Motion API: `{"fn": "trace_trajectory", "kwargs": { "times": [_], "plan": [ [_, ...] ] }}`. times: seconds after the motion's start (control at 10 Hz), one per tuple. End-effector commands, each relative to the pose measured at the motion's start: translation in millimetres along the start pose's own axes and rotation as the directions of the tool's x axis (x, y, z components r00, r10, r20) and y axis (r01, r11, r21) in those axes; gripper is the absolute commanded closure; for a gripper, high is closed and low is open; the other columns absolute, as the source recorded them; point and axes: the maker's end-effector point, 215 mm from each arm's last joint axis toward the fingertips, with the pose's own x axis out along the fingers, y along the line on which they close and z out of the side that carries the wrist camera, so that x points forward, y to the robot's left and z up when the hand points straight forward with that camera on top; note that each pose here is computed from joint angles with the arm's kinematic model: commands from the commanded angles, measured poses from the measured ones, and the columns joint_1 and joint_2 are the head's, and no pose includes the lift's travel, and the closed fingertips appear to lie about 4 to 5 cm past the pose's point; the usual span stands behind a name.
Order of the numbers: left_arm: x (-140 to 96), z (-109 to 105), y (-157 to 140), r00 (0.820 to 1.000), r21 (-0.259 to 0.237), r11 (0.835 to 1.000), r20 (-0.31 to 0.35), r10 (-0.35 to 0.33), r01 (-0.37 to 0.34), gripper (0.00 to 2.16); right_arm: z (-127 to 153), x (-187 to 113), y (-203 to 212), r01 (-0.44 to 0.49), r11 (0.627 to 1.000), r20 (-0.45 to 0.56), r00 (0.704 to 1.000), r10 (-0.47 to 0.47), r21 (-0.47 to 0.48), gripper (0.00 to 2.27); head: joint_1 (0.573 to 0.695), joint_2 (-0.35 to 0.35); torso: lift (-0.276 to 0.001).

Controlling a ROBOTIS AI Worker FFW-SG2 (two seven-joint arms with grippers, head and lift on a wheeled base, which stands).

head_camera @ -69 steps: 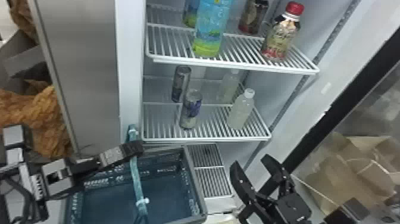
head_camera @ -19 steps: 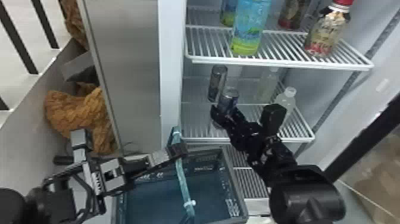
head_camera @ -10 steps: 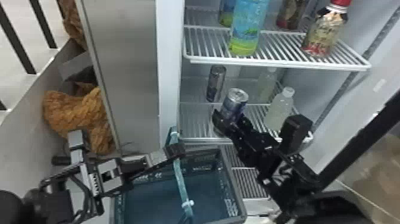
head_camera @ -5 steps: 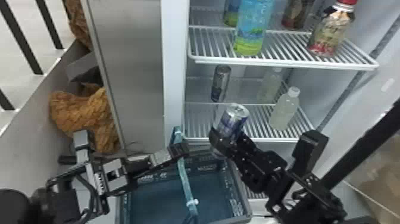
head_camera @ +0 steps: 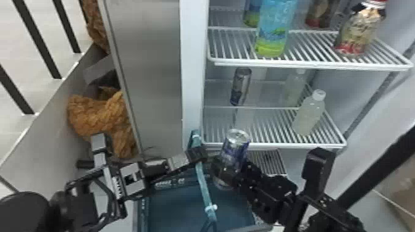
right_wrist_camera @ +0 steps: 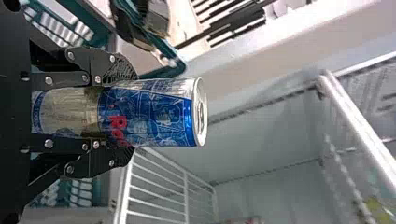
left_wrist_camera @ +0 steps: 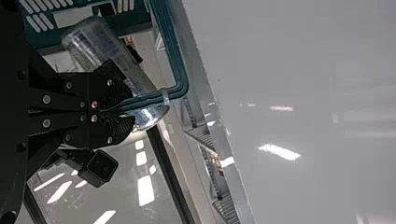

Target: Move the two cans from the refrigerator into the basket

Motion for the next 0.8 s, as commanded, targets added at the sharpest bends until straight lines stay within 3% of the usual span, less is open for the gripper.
{"fn": "trace_trajectory", "kwargs": {
  "times": [0.0, 0.1, 0.2, 0.4, 0.5, 0.7],
  "plan": [
    [0, 0, 0, 1.0, 0.0, 1.0, 0.001, 0.0, 0.0, 1.21, -13, 1, 7, -0.028, 1.0, -0.049, 0.998, 0.028, 0.008, 1.21, 0.695, -0.056, -0.219],
    [0, 0, 0, 1.0, 0.0, 1.0, 0.001, 0.0, 0.0, 1.21, -22, 1, 9, -0.044, 0.999, -0.089, 0.995, 0.044, 0.004, 1.18, 0.695, -0.052, -0.219],
    [0, 0, 0, 1.0, -0.001, 1.0, 0.001, 0.0, 0.0, 1.21, -30, 3, 13, -0.067, 0.997, -0.109, 0.992, 0.069, 0.028, 0.96, 0.695, -0.043, -0.219],
    [1, 0, 0, 1.0, 0.0, 1.0, 0.001, -0.002, 0.002, 1.21, -36, 6, 16, -0.087, 0.995, -0.113, 0.989, 0.093, 0.056, 0.15, 0.695, -0.029, -0.219],
    [1, -1, 0, 1.0, -0.002, 1.0, -0.003, -0.001, 0.001, 1.21, -32, 5, 13, -0.081, 0.996, -0.102, 0.991, 0.085, 0.048, 0.06, 0.695, -0.027, -0.219],
    [1, -2, 0, 1.0, -0.002, 1.0, -0.005, -0.002, 0.002, 1.21, -15, 0, -2, -0.047, 0.999, -0.049, 0.998, 0.048, 0.017, 0.14, 0.695, -0.035, -0.219]
  ]
}}
